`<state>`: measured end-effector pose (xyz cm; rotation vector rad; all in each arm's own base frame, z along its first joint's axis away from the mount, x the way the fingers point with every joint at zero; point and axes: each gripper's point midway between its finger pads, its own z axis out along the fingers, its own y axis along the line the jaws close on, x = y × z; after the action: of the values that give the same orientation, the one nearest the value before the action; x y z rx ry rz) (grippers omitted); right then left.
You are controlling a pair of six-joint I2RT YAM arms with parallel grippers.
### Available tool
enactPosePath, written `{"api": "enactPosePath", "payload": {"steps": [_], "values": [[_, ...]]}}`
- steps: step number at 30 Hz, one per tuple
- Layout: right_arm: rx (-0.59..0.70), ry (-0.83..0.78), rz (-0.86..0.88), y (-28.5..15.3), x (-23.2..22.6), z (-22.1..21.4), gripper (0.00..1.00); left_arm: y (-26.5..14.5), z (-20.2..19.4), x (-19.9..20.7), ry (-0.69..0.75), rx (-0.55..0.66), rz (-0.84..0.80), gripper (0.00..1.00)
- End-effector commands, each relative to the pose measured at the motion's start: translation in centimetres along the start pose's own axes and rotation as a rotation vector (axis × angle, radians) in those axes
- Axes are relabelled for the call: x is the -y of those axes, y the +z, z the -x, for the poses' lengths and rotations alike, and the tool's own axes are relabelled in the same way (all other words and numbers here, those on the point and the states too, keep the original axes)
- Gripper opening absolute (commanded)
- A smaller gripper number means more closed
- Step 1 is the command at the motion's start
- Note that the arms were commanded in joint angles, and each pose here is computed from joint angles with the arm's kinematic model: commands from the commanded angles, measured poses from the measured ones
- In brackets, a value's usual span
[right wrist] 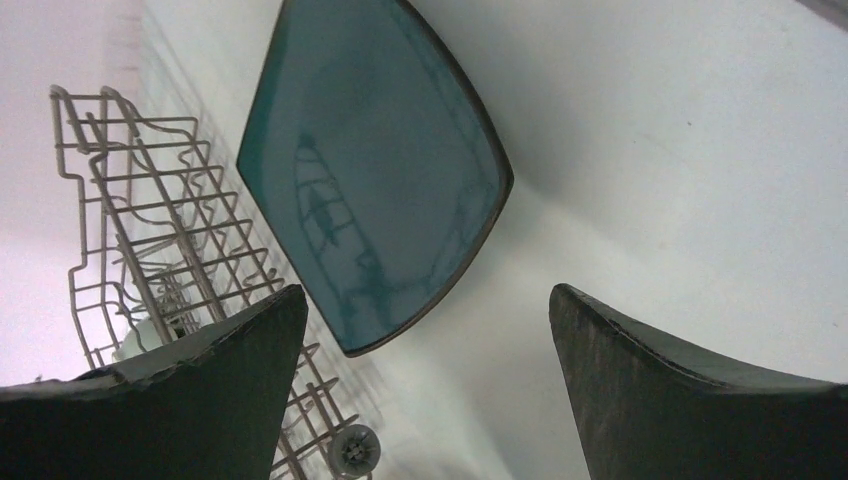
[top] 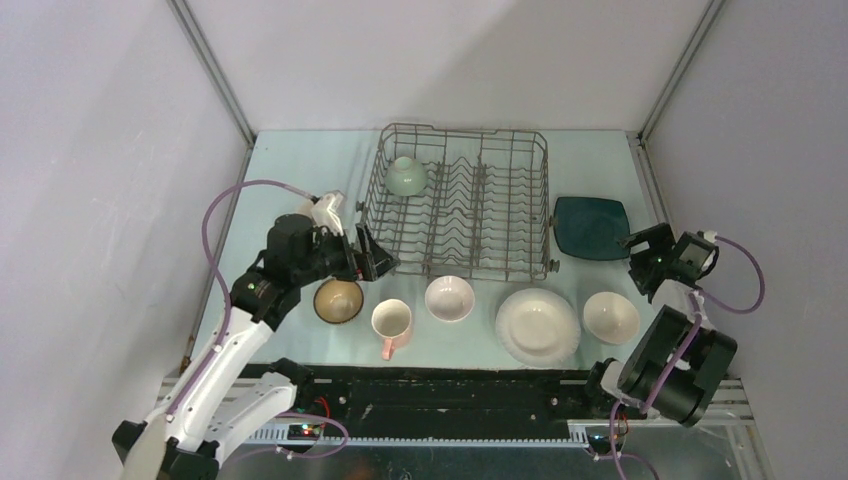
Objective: Load the mixed dishes into the dish rack
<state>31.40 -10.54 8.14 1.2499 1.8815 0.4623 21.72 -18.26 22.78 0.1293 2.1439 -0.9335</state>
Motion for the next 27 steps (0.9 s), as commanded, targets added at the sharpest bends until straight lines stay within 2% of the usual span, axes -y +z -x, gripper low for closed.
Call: {"api": "enactPosePath", "payload": {"steps": [1, 11, 18, 20, 21, 22, 23, 24, 25, 27], "values": [[0.005, -0.007, 0.077, 1.4, -1.0, 0.5, 0.94, -0.4, 1.1, 0.9, 0.082, 0.012, -0.028, 1.00], [-0.085, 0.087, 0.120, 6.5, -1.2, -2.6, 0.92, -0.2, 0.7, 0.1, 0.106, -0.027, 0.008, 1.00], [-0.085, 0.121, 0.179, 9.0, -2.9, -2.4, 0.85, 0.2, 0.5, -0.2, 0.098, -0.036, 0.012, 1.00], [-0.093, 0.115, 0.170, 9.4, -3.2, -2.1, 0.76, 0.3, 0.5, -0.2, 0.096, -0.038, 0.013, 1.00], [-0.095, 0.111, 0.174, 9.6, -3.4, -2.0, 0.64, 0.3, 0.5, -0.2, 0.095, -0.039, 0.013, 1.00], [-0.103, 0.109, 0.180, 9.7, -3.6, -2.1, 0.58, 0.3, 0.5, -0.2, 0.096, -0.039, 0.013, 1.00], [-0.105, 0.108, 0.181, 9.9, -3.6, -2.1, 0.40, 0.3, 0.5, -0.2, 0.095, -0.038, 0.014, 1.00], [-0.108, 0.106, 0.181, 9.9, -3.7, -2.1, 0.32, 0.4, 0.5, -0.3, 0.094, -0.041, 0.017, 1.00], [-0.110, 0.104, 0.178, 10.0, -3.7, -2.1, 0.18, 0.4, 0.5, -0.3, 0.095, -0.040, 0.018, 1.00], [-0.110, 0.096, 0.170, 9.9, -3.7, -2.1, 0.06, 0.4, 0.5, -0.3, 0.094, -0.040, 0.018, 1.00]]}}
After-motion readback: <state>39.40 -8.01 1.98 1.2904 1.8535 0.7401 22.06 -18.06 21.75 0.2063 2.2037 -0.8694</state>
